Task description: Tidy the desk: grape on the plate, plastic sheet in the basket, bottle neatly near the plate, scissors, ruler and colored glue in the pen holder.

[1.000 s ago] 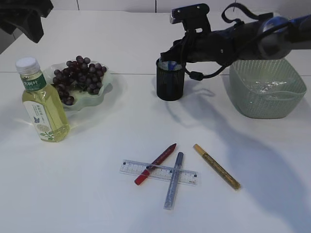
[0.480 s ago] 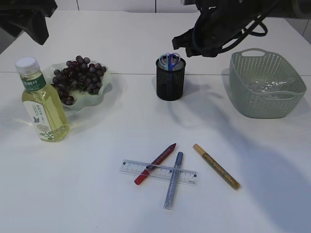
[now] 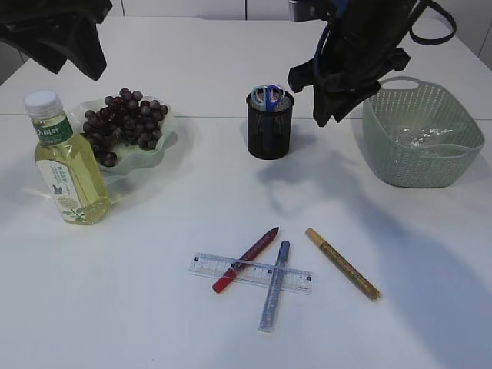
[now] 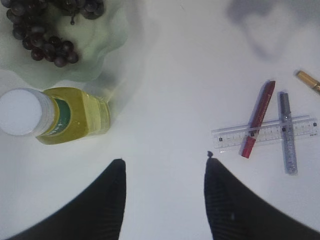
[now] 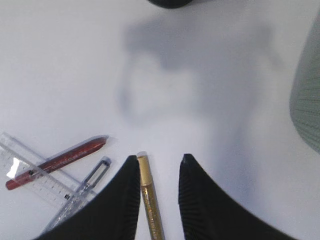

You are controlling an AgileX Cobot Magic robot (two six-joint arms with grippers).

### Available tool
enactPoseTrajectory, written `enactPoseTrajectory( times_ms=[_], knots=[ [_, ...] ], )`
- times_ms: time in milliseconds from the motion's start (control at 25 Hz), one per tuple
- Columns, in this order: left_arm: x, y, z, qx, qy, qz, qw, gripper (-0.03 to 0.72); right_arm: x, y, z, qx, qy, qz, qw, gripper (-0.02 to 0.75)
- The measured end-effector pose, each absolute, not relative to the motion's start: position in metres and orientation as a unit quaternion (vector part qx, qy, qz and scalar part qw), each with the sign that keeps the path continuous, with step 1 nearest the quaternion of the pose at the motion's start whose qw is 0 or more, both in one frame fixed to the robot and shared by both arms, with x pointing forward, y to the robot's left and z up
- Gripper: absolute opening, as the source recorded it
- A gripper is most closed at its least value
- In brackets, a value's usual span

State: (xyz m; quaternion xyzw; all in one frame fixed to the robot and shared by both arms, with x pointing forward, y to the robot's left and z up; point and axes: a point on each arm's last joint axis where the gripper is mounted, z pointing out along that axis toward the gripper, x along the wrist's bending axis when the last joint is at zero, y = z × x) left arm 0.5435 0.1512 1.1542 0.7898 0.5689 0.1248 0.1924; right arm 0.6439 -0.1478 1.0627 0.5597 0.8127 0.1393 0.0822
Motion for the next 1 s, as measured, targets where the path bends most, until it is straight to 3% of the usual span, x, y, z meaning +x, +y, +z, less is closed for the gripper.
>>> enactPoseTrajectory(
  times_ms=[160, 360, 480, 800, 1000],
  knots=[
    [0.543, 0.151, 1.154, 0.791, 0.567, 0.123, 0.193, 0.371, 0.64, -0.143, 1.062, 0.541, 0.827, 0.146, 0.053, 0.224],
    [0.541, 0.148, 1.155, 0.797, 0.559, 0.108, 0.202, 0.371, 0.634, -0.13, 1.063, 0.509, 0.844, 0.169, 0.024, 0.37],
    [0.535, 0.151, 1.164, 0.797, 0.553, 0.112, 0.215, 0.371, 0.627, -0.113, 1.064, 0.47, 0.865, 0.173, 0.021, 0.414],
    [0.499, 0.168, 1.207, 0.783, 0.54, 0.14, 0.275, 0.371, 0.6, -0.068, 1.063, 0.377, 0.91, 0.175, 0.01, 0.429],
    [0.478, 0.181, 1.228, 0.774, 0.533, 0.166, 0.3, 0.371, 0.577, -0.056, 1.035, 0.333, 0.933, 0.134, -0.023, 0.429]
  ],
)
